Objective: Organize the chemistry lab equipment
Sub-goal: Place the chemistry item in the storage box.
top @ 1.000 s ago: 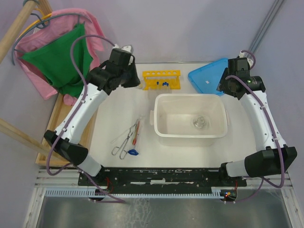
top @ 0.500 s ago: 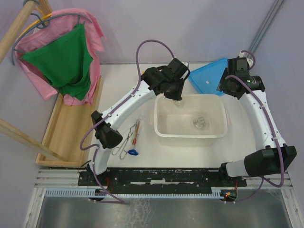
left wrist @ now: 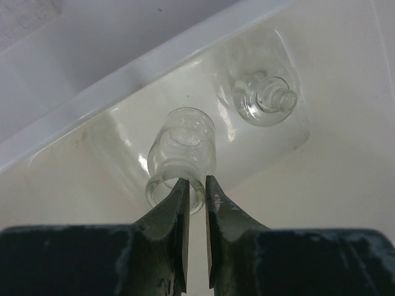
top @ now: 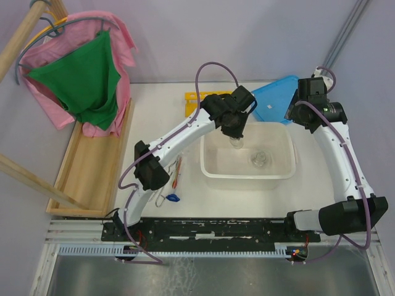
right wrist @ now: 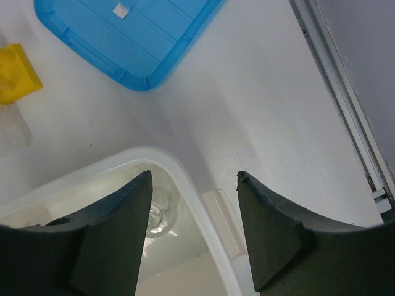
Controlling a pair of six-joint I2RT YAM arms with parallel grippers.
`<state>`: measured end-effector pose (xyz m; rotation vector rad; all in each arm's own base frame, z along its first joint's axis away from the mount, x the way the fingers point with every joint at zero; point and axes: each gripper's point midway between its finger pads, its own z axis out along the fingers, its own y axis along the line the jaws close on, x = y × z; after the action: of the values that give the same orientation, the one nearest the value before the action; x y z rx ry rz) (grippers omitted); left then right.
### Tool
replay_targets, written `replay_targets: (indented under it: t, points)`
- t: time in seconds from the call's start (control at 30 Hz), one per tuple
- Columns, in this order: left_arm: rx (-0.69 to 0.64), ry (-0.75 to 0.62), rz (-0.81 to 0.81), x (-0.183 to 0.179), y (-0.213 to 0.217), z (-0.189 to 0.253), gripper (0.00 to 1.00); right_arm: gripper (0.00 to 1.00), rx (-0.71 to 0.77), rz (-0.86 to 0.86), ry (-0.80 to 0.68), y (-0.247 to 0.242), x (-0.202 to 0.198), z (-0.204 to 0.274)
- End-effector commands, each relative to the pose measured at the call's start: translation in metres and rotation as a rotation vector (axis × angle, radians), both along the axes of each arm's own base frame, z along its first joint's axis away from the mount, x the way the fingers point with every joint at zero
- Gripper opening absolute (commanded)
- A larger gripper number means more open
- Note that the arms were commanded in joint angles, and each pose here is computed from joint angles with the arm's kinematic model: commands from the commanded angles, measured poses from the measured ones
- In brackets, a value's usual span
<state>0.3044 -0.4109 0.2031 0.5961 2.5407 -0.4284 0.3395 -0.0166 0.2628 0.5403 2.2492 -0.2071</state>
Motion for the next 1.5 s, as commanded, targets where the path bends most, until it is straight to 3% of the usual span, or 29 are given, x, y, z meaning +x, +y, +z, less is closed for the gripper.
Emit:
replay_targets:
  t: [0.0, 0.47, 0.77, 1.17, 1.47]
  points:
    - [-0.026, -0.043, -0.068, 0.0, -0.022, -0.002, 0.03, 0.66, -0.023, -0.028, -0.055, -0.007, -0.002, 0.013]
    - [0.112, -0.018, -0.124, -0.012, -0.043, -0.074, 0.03, 0.66, -0.017, -0.04, -0.055, -0.007, -0.004, 0.01]
    - [0.206, -0.057, -0.115, -0.001, -0.032, -0.098, 0.03, 0.66, -0.021, -0.041, -0.051, -0.008, -0.004, 0.007]
    - [0.212, -0.054, -0.124, -0.001, -0.036, -0.119, 0.03, 0.66, -0.023, -0.039, -0.04, -0.007, -0.001, 0.003]
    - [0.211, -0.072, -0.126, 0.001, -0.035, -0.111, 0.25, 0.66, -0.025, -0.035, -0.034, -0.007, 0.001, 0.002]
